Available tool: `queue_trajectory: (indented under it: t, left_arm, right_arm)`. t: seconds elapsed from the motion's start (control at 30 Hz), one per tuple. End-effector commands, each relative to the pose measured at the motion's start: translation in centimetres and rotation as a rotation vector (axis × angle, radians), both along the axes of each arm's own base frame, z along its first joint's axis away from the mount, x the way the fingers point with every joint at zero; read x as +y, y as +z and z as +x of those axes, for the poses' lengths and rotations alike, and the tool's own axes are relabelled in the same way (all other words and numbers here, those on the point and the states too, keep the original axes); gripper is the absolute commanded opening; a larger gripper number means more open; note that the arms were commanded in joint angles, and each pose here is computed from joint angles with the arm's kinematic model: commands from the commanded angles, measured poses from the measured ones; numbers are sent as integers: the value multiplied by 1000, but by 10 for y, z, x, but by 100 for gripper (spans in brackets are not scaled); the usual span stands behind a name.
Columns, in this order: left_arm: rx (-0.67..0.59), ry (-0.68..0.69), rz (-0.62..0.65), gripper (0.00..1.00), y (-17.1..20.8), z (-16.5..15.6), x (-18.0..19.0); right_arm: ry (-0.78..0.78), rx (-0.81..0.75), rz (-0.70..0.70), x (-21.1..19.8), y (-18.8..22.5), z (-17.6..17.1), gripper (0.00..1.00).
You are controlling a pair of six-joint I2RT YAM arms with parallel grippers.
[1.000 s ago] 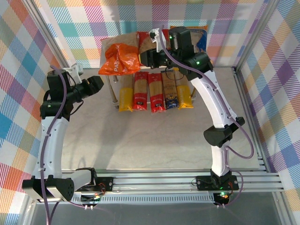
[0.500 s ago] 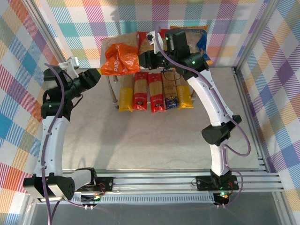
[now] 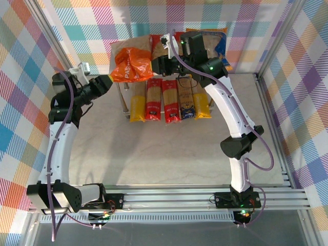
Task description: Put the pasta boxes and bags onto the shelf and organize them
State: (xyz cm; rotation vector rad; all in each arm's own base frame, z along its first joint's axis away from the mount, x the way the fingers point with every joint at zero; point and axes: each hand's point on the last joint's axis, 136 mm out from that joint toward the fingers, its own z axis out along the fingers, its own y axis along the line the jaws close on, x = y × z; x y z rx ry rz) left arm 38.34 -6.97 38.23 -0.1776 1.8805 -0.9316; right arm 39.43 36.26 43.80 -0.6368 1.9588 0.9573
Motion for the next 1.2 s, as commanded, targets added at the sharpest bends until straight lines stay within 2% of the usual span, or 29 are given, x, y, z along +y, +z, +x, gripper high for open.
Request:
queue_trajectory:
  t: [0.0,0.33,0.43,0.57,0.77,0.93,1.17]
  left_arm:
    - [-32,-10,-13,37,6,5,3]
    - [-44,-3,-5,14,1,21,6]
    - [-31,-16,-8,9,-5,22,4]
    - [-27,-11,-8,9,-12,18,4]
    - [-17,-5,-10,9,-18,14,5]
    - [-41,6,-20,9,-12,11,5]
    - [-47,10,-19,9,-11,8,6]
  right_arm:
    - [11,-25,35,4,14,-4,25]
    - [4,-21,27,5,10,-1,25]
    - [5,-24,34,6,11,0,25]
    - [17,-61,86,10,27,1,23]
    - [40,-130,172,25,48,14,10]
    - [30,-111,168,37,28,32,3]
    - [66,-131,117,60,-3,41,3]
